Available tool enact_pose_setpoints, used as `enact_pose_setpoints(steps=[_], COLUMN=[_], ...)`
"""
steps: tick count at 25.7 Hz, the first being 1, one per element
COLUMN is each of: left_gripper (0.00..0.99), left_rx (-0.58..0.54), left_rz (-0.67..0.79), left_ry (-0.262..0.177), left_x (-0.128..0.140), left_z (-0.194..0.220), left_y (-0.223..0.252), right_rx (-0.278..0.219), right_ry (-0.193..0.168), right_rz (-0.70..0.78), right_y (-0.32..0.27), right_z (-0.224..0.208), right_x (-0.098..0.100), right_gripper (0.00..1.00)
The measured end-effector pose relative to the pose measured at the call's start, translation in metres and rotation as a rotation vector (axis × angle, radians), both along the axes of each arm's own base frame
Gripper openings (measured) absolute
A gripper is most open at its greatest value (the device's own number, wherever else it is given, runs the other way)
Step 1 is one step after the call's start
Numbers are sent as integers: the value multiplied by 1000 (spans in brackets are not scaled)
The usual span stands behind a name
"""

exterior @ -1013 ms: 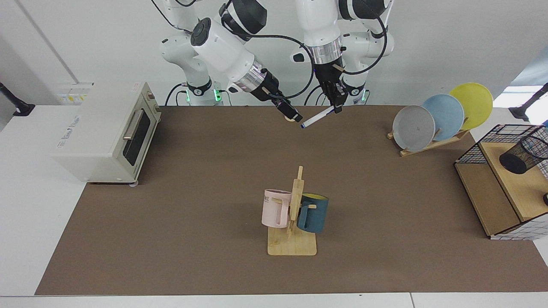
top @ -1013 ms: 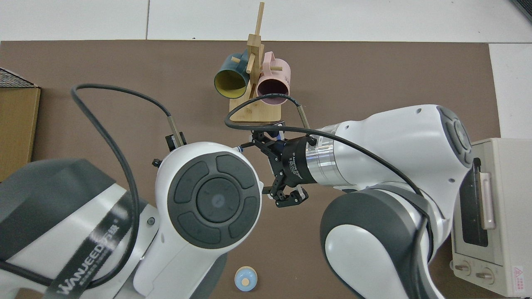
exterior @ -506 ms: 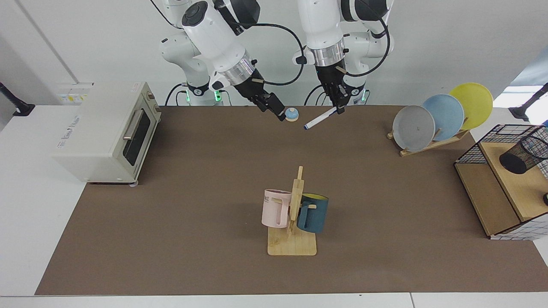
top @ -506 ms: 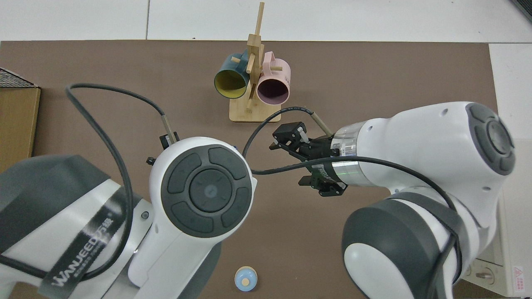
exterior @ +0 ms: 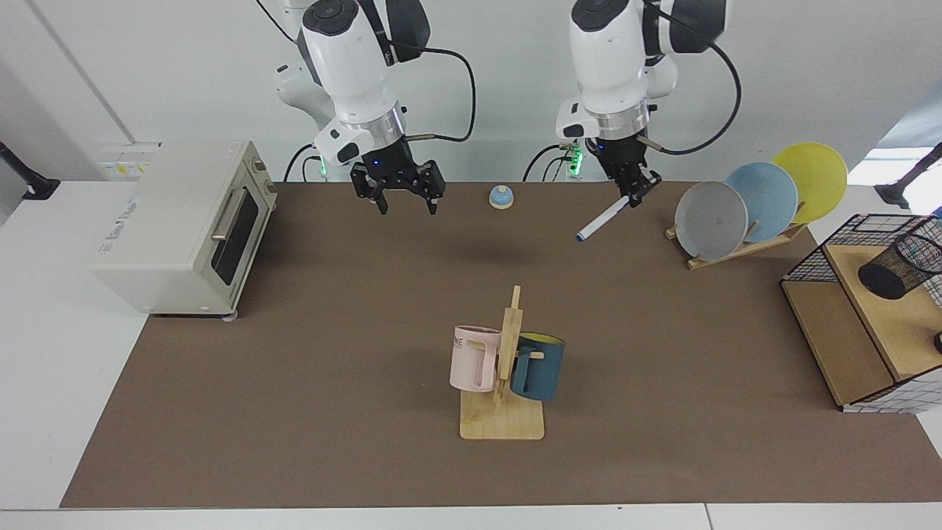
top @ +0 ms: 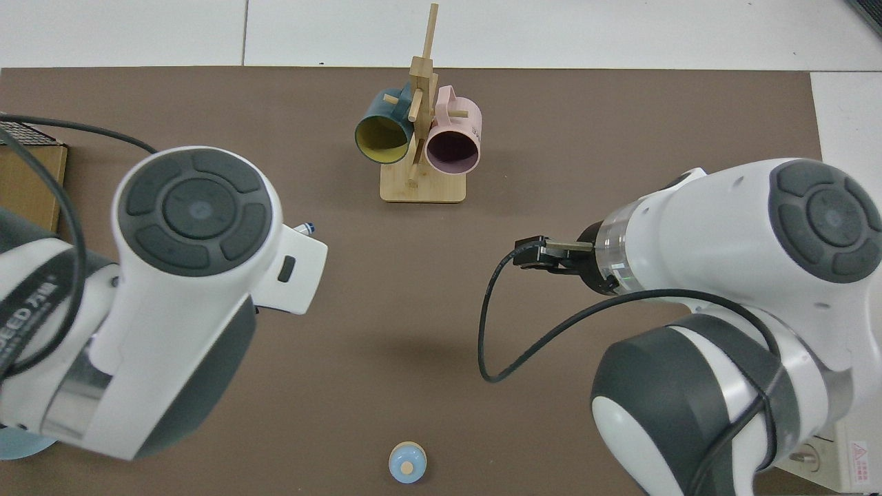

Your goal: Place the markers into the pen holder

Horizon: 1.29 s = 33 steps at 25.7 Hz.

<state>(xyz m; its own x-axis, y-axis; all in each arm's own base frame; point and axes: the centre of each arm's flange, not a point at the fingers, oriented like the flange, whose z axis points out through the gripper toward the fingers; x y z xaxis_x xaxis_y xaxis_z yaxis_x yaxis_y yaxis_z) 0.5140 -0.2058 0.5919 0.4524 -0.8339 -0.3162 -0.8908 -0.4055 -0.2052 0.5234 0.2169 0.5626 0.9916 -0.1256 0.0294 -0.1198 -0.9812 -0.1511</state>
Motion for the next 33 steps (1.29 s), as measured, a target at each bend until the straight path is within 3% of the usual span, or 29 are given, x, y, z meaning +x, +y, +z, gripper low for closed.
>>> enact_pose_setpoints(steps=[3, 7, 15, 21, 27, 33], left_gripper=[176, 176, 176, 176, 176, 176], left_rx=[19, 100, 271, 307, 366, 462], left_rz=[22, 28, 101, 87, 32, -51], left_ry=[28, 50, 52, 70, 93, 175], left_x=[14, 27, 40, 43, 45, 44], left_z=[-1, 2, 15, 20, 25, 33], left_y=[43, 95, 192, 228, 239, 270], right_rx=[-71, -103, -125, -134, -147, -145], right_ry=[-33, -48, -9, 16, 14, -11], right_rz=[154, 244, 111, 9, 11, 17], right_y=[-12, -35, -136, -208, -210, -206], right_z=[-1, -2, -9, -11, -11, 2], right_x=[3, 12, 33, 37, 37, 34], right_gripper=[1000, 1000, 1000, 1000, 1000, 1000])
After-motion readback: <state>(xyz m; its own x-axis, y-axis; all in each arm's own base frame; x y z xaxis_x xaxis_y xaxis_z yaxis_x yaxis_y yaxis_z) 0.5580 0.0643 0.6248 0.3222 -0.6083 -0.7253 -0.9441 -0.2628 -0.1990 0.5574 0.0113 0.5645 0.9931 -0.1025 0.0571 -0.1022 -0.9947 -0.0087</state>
